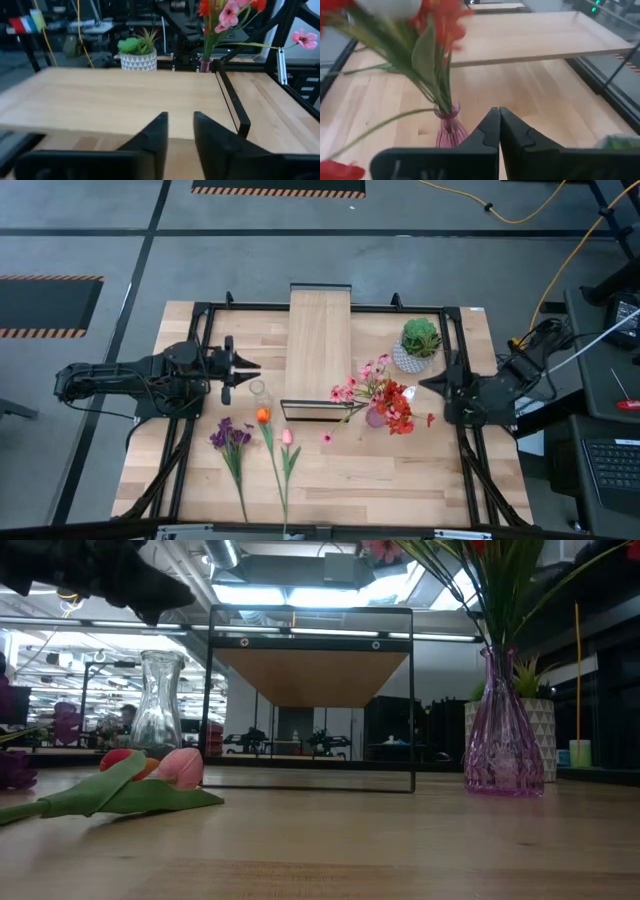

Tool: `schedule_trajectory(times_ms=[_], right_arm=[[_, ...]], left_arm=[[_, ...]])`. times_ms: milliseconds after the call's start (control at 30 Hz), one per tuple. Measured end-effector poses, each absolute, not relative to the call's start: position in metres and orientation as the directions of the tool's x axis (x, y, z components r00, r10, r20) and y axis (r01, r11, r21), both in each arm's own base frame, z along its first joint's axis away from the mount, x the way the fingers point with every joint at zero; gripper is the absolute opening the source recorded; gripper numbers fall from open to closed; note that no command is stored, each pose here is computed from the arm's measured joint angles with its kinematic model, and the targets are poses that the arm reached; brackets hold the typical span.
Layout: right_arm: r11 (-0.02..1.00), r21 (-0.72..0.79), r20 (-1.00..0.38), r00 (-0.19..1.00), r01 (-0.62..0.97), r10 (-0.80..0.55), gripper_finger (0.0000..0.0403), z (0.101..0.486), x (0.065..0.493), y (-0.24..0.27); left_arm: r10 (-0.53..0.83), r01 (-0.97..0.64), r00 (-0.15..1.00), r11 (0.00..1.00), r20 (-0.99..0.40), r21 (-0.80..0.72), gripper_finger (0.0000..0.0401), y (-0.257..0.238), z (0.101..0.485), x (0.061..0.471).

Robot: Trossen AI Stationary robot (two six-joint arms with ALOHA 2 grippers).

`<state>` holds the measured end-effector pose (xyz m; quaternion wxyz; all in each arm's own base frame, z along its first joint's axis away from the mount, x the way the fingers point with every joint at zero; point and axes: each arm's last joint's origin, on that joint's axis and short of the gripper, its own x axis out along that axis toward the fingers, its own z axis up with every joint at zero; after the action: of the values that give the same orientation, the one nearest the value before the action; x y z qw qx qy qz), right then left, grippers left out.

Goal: Pick and place flowers into a vace then onto a shelf
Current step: Put the purple flowers into the transparent vase

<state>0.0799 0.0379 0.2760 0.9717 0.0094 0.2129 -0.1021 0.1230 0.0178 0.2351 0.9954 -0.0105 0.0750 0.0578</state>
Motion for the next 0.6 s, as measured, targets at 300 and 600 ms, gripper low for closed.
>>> schedule_trajectory(times_ms=[300, 600], right_arm=[[0.972, -0.038, -0.412, 0.882, 0.234, -0.228, 0.0003, 0.226, 0.092, 0.047], [0.985, -0.019, -0.276, 0.946, 0.172, -0.171, 0.0002, 0.193, 0.1, 0.053]], left_arm=[[0.126, -0.122, 0.988, 0.991, -0.085, 0.045, 0.0207, 0.018, 0.241, 0.124], [0.129, -0.134, 0.988, 0.99, -0.088, -0.047, 0.0237, 0.017, 0.241, 0.131]])
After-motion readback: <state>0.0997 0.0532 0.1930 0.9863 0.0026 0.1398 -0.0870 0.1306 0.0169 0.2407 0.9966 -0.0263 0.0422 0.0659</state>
